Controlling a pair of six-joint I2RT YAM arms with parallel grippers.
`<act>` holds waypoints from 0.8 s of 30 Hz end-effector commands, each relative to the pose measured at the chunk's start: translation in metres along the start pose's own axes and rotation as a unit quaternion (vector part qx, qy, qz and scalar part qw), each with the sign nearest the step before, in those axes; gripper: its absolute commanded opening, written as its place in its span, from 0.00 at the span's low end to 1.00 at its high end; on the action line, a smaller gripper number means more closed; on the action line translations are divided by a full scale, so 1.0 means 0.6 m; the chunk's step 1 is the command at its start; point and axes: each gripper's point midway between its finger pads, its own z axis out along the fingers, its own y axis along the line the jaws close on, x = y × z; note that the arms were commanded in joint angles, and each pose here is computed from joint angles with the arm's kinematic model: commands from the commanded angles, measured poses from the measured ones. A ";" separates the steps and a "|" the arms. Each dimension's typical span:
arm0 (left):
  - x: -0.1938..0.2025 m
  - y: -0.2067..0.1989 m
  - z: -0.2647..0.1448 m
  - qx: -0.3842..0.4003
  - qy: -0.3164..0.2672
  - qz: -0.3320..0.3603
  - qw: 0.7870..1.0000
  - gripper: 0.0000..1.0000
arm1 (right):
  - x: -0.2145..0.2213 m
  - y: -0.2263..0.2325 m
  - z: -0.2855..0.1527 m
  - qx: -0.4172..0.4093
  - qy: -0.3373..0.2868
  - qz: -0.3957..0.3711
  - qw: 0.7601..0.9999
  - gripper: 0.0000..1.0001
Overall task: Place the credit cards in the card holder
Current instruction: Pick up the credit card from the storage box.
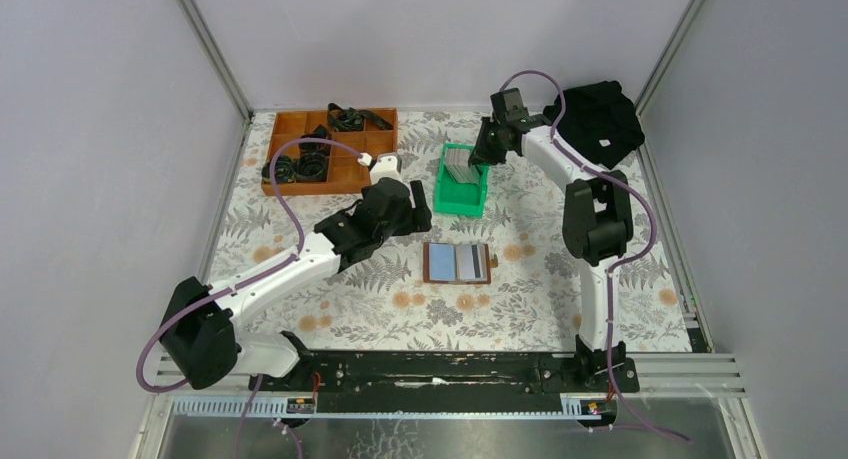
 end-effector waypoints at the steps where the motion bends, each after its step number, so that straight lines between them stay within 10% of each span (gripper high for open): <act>1: -0.022 -0.019 0.001 0.022 -0.023 -0.017 0.999 0.82 | -0.016 0.030 -0.059 -0.010 -0.025 -0.025 0.999 0.19; 24: -0.012 -0.011 -0.006 0.037 -0.035 -0.037 0.998 0.83 | -0.005 -0.006 -0.091 0.110 -0.032 -0.128 0.985 0.00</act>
